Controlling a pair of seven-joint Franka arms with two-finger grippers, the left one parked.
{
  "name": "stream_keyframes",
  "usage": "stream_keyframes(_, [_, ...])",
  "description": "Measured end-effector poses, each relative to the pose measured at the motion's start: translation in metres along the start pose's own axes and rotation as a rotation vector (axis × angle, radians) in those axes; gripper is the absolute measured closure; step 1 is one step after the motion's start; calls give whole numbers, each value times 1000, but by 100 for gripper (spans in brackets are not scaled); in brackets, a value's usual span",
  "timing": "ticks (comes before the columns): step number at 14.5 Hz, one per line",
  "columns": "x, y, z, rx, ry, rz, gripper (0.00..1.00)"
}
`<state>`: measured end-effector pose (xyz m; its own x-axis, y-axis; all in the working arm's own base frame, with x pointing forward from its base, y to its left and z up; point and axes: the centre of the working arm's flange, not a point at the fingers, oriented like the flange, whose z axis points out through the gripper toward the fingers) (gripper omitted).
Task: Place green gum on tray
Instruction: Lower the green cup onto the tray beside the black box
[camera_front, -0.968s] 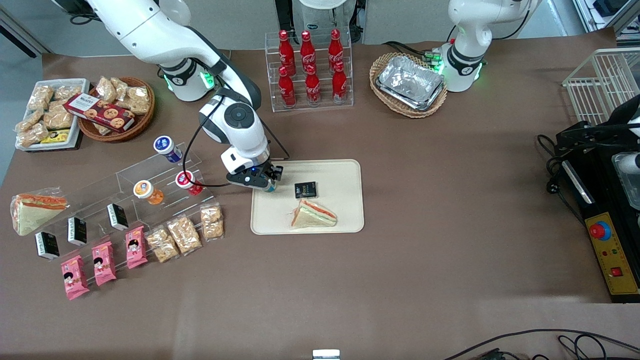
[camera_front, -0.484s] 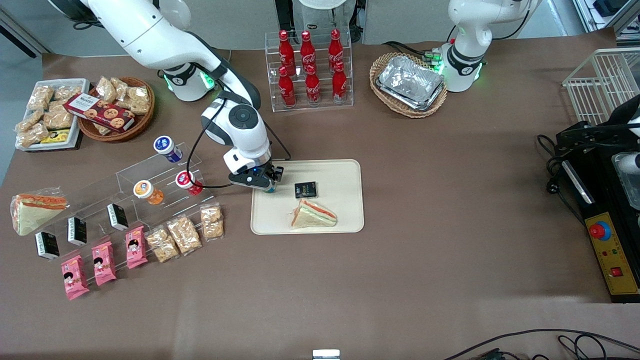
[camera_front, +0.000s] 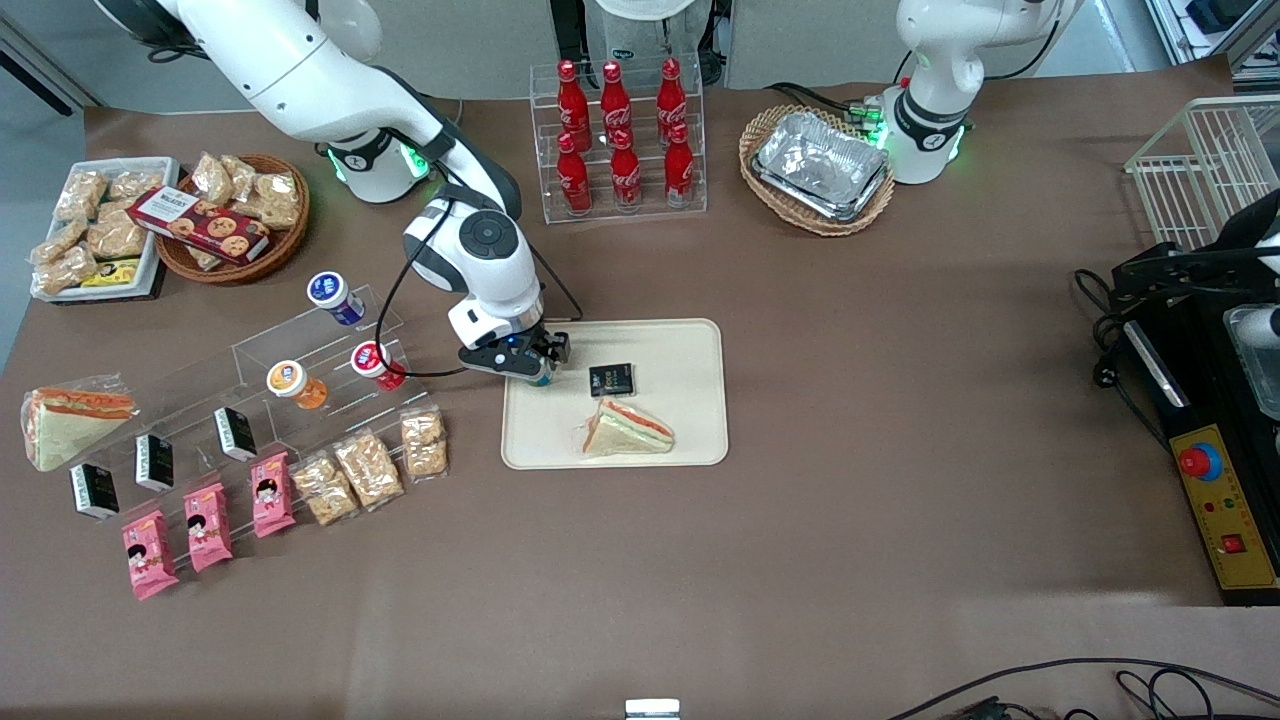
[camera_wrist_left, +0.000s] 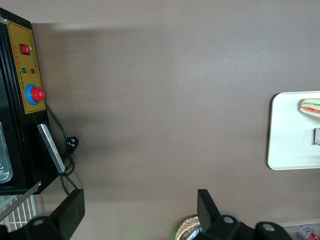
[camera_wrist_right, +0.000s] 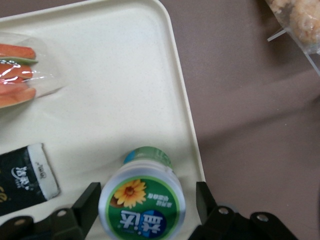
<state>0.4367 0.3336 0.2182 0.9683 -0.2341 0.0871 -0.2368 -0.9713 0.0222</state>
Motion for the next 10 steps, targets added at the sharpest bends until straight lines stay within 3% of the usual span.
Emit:
stream_keyframes(5, [2,1,-2,2,4,3,15])
stream_keyframes(10, [18,6,-25,2,48,21,15])
